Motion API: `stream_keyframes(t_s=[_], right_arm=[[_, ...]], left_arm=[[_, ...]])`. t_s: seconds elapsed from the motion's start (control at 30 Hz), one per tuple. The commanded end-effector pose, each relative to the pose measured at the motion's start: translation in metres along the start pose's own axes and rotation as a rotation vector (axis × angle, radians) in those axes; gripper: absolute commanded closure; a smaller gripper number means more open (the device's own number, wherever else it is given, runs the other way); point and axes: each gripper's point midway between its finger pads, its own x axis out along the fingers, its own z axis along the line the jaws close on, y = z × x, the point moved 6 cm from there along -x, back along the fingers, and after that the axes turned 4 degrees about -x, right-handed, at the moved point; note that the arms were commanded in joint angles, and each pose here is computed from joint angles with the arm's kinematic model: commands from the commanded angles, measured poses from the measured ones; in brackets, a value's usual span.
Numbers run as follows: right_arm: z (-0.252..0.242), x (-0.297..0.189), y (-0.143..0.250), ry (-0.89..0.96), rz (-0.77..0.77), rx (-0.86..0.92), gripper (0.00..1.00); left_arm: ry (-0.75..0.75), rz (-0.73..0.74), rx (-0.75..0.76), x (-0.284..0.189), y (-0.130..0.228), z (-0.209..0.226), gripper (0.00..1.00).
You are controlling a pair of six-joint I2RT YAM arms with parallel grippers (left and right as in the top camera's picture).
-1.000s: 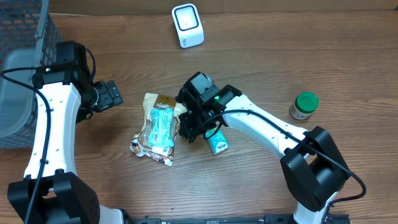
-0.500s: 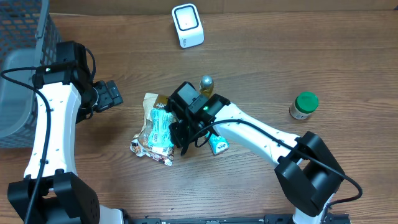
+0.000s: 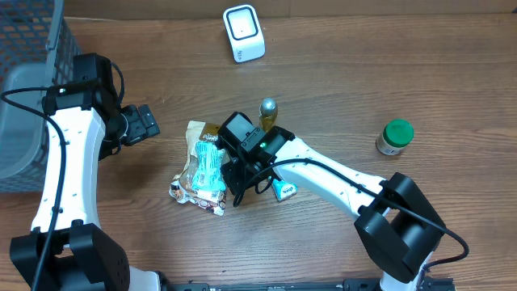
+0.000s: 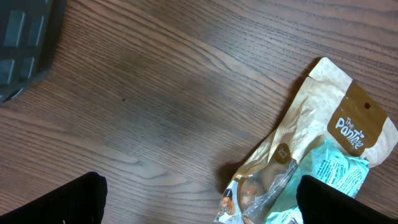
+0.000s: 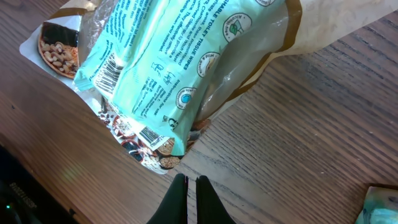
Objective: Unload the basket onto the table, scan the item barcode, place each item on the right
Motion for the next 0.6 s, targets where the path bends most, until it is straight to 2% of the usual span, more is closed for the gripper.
stream_keyframes(t_s=[0.0,0.57], right_arm=[[-0.0025,0.0030,0.0016,0.019,0.005,0.001,0.96],[-0.0011,0.0030,-0.0036,0.011,-0.023,-0.007,0.96]], left_arm=[[-0.001,-0.005,0.000,-0.0009,-0.0011,-0.0002,0.00],[-0.001,-0.005,0.000,-0.0009,-0.0011,-0.0002,0.00]])
